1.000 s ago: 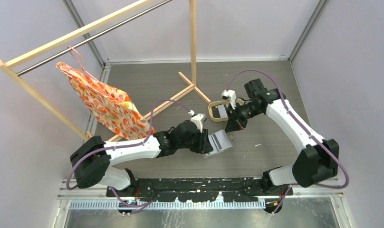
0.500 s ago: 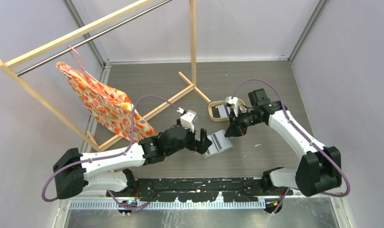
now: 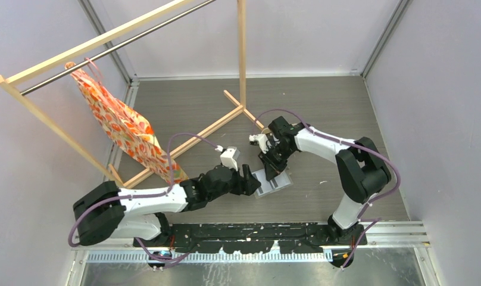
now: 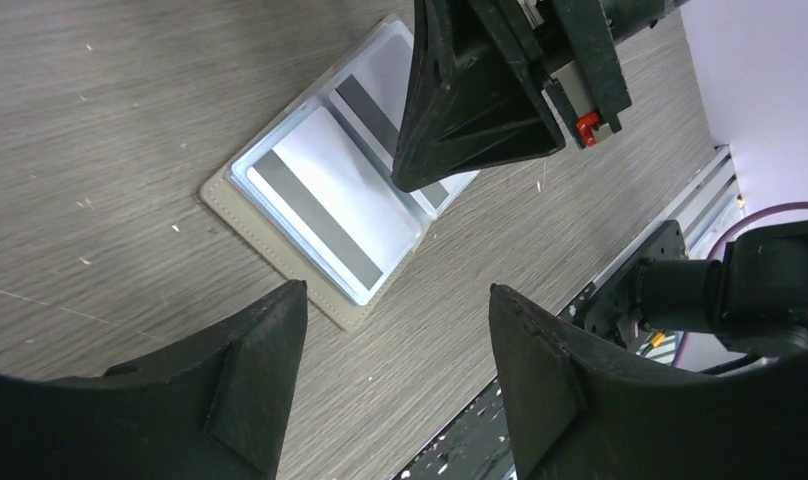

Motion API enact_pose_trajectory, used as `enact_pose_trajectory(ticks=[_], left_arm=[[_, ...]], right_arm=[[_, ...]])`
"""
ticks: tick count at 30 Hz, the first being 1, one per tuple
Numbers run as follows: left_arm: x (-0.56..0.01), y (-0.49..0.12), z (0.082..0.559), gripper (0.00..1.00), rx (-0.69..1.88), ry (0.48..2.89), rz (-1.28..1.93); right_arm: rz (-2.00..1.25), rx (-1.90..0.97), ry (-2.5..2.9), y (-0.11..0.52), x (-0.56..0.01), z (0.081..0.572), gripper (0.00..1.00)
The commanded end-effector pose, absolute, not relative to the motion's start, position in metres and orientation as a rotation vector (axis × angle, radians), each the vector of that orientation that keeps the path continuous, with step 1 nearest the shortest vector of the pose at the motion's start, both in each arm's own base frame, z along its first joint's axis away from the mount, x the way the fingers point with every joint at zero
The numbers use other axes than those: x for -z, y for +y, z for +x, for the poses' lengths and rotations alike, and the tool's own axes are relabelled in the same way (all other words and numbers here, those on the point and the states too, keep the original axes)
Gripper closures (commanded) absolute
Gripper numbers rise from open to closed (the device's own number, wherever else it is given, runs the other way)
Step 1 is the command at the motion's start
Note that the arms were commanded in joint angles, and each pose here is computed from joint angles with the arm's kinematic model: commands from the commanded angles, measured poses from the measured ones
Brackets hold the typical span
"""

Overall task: Put the credit cards into the card holder
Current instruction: Turn over the card slot in the card holder.

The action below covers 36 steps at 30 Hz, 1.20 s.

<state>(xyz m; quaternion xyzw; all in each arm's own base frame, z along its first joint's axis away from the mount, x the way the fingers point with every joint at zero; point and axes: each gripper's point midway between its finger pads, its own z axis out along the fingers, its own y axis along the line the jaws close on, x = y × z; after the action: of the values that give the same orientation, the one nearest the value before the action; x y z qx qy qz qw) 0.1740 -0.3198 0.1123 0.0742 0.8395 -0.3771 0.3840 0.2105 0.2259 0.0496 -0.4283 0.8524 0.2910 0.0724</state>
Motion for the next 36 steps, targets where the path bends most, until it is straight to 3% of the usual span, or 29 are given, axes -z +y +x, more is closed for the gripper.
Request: enact_pose_trajectory(ticks=[1, 18, 36], left_arm=[[-0.131, -0.346, 0.180, 0.35, 1.120, 2.092, 0.073], [-0.099, -0.346, 0.198, 0.61, 1.052, 2.157, -0.105], [-0.073, -0.347, 0.203, 0.57, 1.032, 2.244, -0.158]], right_arm=[[-1.212, -0.785, 2.612, 0.227, -0.053, 0.222, 0.92], [-1.162, -0.778, 2.724, 0.232, -0.034, 0.218, 0.93], [-1.160, -0.725, 2.800, 0.227, -0.021, 0.219, 0.93]])
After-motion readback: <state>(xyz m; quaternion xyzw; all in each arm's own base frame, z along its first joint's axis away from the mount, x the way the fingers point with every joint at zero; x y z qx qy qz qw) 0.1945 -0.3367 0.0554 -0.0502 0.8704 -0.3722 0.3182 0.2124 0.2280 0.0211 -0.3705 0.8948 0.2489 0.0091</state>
